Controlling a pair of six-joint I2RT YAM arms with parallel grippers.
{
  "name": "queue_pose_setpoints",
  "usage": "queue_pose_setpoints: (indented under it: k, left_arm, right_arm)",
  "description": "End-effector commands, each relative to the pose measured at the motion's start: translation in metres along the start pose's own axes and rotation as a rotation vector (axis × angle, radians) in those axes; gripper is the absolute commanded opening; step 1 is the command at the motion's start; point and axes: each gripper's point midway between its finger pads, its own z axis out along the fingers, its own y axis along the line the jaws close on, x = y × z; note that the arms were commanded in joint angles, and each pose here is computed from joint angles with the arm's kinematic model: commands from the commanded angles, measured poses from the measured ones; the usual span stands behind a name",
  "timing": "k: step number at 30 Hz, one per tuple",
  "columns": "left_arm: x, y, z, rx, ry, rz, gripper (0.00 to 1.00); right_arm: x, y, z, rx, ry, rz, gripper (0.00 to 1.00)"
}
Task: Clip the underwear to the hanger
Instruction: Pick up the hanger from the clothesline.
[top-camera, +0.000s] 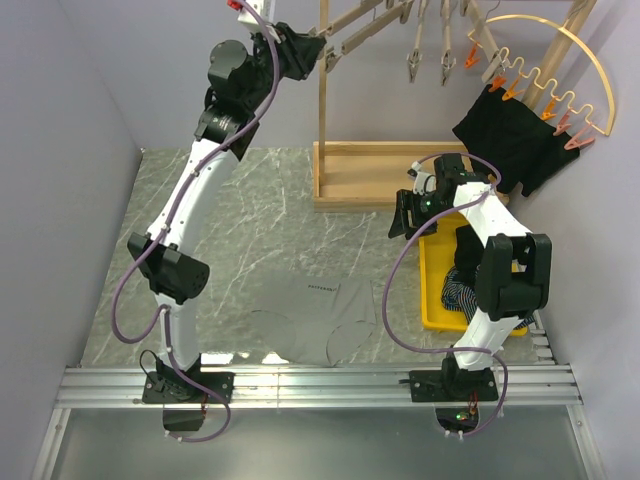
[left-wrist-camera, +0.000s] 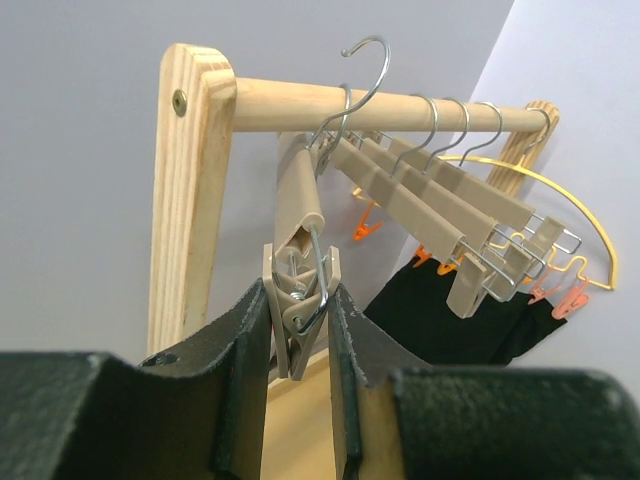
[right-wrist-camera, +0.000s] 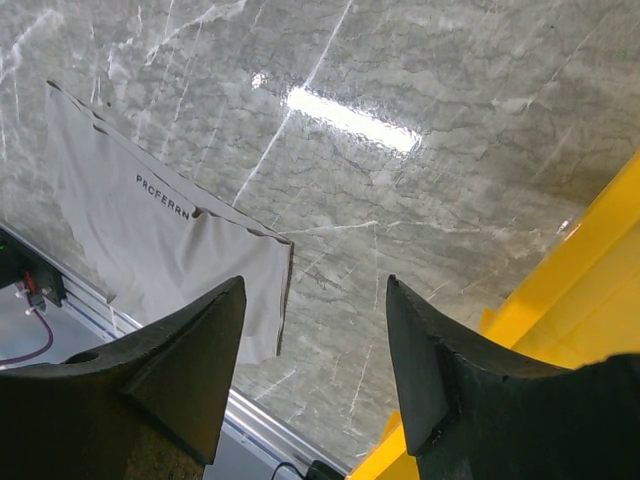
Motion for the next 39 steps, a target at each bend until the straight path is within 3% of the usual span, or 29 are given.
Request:
queue_pose_setpoints:
  k: [1, 13, 31, 39]
  left_arm:
    - [-0.093, -0.037, -0.026, 0.043, -0.197, 0.066, 0.00]
    - [-0.106, -0.042, -0.043, 0.037, -0.192, 0.084, 0.00]
    - [-0.081, -0.010, -0.096, -0.074, -0.060, 0.177, 0.00]
    - [-0.066, 0.009, -0.118, -0.113, 0.023, 0.134, 0.00]
  right_arm:
    - [-0.006, -0.001, -0.001, -0.011, -0.023, -0.007, 0.66]
    - [-0.008, 0.000, -0.001, -0.020, -0.021, -0.005, 0.65]
    - [-0.008, 0.007, -0.001, -0.063, -0.013, -0.016, 0.64]
    - [-0.011, 0.012, -0.003, -0.086, -0.010, -0.029, 0.64]
